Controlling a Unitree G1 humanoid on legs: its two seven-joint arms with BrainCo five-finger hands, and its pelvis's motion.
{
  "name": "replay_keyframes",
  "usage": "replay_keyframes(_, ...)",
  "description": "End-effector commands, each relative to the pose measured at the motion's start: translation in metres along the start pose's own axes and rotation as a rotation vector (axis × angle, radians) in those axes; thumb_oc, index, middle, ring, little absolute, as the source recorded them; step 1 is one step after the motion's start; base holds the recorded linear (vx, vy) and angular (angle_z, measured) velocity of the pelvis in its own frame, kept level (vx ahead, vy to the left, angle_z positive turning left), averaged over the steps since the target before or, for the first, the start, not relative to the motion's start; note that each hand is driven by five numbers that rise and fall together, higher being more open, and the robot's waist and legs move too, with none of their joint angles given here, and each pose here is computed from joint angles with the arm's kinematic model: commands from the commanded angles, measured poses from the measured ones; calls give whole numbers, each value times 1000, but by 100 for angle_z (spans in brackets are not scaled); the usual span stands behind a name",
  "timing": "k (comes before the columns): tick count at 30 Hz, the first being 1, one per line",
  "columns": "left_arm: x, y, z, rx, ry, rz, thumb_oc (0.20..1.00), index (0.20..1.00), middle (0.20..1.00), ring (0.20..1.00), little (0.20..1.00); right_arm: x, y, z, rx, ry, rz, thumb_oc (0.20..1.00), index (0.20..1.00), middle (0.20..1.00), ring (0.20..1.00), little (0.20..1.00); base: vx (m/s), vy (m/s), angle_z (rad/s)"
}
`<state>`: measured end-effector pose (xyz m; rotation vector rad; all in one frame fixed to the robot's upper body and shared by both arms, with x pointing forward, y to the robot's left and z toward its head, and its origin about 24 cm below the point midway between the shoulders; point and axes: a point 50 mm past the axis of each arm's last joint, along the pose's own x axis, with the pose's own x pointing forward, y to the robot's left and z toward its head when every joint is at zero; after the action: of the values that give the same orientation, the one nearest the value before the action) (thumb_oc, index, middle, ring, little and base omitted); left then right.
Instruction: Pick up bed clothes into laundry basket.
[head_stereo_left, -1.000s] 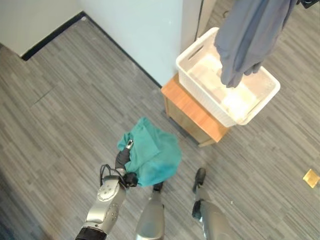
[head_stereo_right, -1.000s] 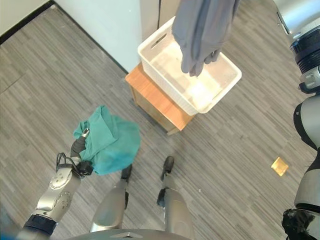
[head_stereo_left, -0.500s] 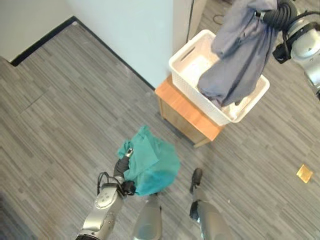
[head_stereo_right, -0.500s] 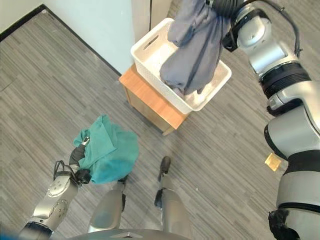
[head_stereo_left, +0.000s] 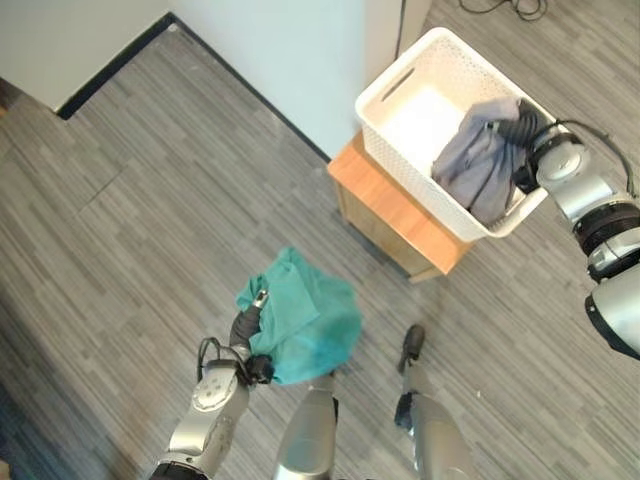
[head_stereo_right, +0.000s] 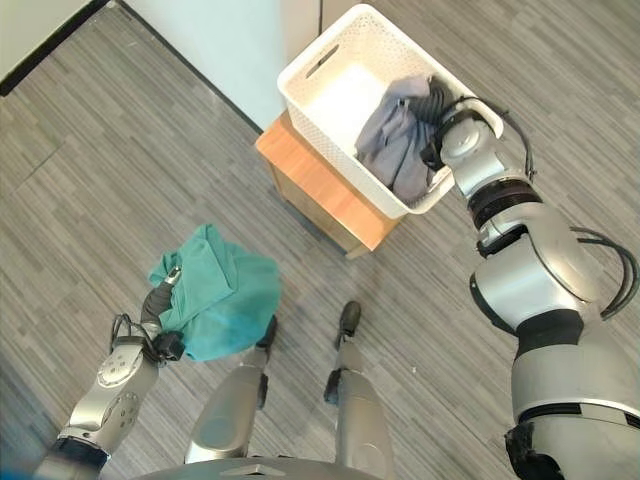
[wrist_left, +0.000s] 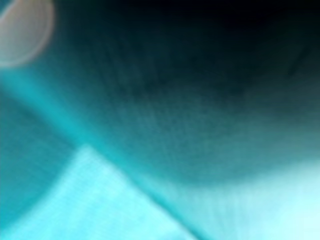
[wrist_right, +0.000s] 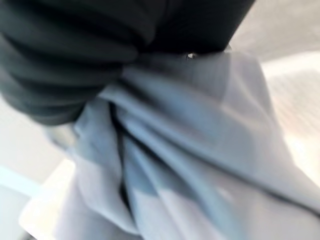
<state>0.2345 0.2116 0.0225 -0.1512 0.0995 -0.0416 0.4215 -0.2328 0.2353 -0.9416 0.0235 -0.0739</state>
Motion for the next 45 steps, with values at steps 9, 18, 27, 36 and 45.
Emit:
replay_keyframes(9,8,-4,38,31,-168,-46,200,200,200,200,200,-8,-63,55,-198,-172,-122,1000,1000,1000,1000,1000,4,10,-1)
replay_keyframes(18,11,26,76,134,-314,68,200,200,200,200,200,-75,-38,-9,-50,-381,-18,1000,1000,1000,1000,1000,44,17,-13)
replay_keyframes(27,1,54,123,210,-496,202,200,200,200,200,200,-170,66,-107,678,-248,-56,1000,1000,1000,1000,1000,79,-49,-72)
replay_keyframes(36,32,35,140,209,-545,180,200,200,200,200,200,-203,81,-149,826,-48,-142,1000,1000,1000,1000,1000,122,-141,-20)
replay_keyframes(45,71,29,171,401,-541,252,200,200,200,200,200,-209,91,-151,821,-1,-107,1000,1000,1000,1000,1000,197,137,-45)
